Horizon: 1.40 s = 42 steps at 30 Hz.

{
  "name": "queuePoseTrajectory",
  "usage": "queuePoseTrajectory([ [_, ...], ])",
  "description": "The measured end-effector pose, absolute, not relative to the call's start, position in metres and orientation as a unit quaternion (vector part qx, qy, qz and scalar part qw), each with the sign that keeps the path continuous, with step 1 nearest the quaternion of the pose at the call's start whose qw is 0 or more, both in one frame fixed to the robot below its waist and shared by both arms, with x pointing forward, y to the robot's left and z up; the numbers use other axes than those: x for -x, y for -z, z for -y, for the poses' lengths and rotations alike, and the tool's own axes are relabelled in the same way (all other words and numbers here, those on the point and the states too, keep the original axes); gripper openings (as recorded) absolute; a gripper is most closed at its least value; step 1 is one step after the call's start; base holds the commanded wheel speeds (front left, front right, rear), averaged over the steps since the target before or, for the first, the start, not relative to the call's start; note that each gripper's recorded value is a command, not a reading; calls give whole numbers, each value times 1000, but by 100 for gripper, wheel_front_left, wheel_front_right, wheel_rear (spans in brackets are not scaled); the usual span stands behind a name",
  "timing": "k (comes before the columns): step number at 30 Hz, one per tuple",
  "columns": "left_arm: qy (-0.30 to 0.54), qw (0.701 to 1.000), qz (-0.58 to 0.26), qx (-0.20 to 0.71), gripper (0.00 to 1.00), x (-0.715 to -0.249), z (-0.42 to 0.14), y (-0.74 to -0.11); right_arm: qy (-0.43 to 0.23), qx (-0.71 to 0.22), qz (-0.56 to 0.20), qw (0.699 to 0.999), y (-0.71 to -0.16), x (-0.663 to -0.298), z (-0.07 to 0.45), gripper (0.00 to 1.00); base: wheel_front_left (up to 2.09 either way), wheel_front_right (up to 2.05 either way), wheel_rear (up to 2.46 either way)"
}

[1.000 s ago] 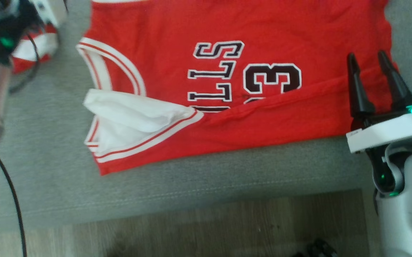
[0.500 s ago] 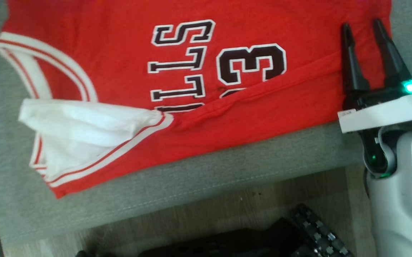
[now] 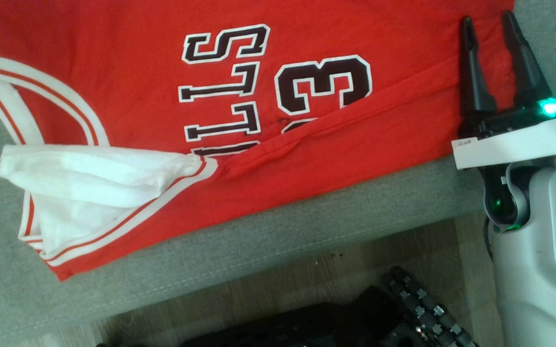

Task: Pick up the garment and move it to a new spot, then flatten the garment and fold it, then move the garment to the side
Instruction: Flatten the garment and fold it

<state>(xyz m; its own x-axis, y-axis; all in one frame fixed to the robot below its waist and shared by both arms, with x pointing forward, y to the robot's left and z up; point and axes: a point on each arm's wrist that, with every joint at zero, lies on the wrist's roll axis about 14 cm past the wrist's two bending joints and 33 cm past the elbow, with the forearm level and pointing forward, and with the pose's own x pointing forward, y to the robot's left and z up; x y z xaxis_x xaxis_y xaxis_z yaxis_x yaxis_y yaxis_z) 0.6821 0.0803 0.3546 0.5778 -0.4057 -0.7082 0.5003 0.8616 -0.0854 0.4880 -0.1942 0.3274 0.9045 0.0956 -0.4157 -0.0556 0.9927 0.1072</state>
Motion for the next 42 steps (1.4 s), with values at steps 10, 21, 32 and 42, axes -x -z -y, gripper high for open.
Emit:
queuePoseTrajectory([
  [10,277,915,-279,-87,0,-697,-71,-389,-50,-6,-246,968,-349,-530,202,100,0,0,0],
  [21,291,920,-241,-104,0,-685,-72,-417,-19,-27,-370,929,-364,-575,226,100,0,0,0],
  [32,284,917,-257,-112,0,-679,-85,-404,-19,-19,-438,899,-354,-585,229,33,0,0,0],
  [42,286,930,-204,-105,0,-685,-85,-430,-35,3,-403,914,-375,-599,227,0,0,0,0],
])
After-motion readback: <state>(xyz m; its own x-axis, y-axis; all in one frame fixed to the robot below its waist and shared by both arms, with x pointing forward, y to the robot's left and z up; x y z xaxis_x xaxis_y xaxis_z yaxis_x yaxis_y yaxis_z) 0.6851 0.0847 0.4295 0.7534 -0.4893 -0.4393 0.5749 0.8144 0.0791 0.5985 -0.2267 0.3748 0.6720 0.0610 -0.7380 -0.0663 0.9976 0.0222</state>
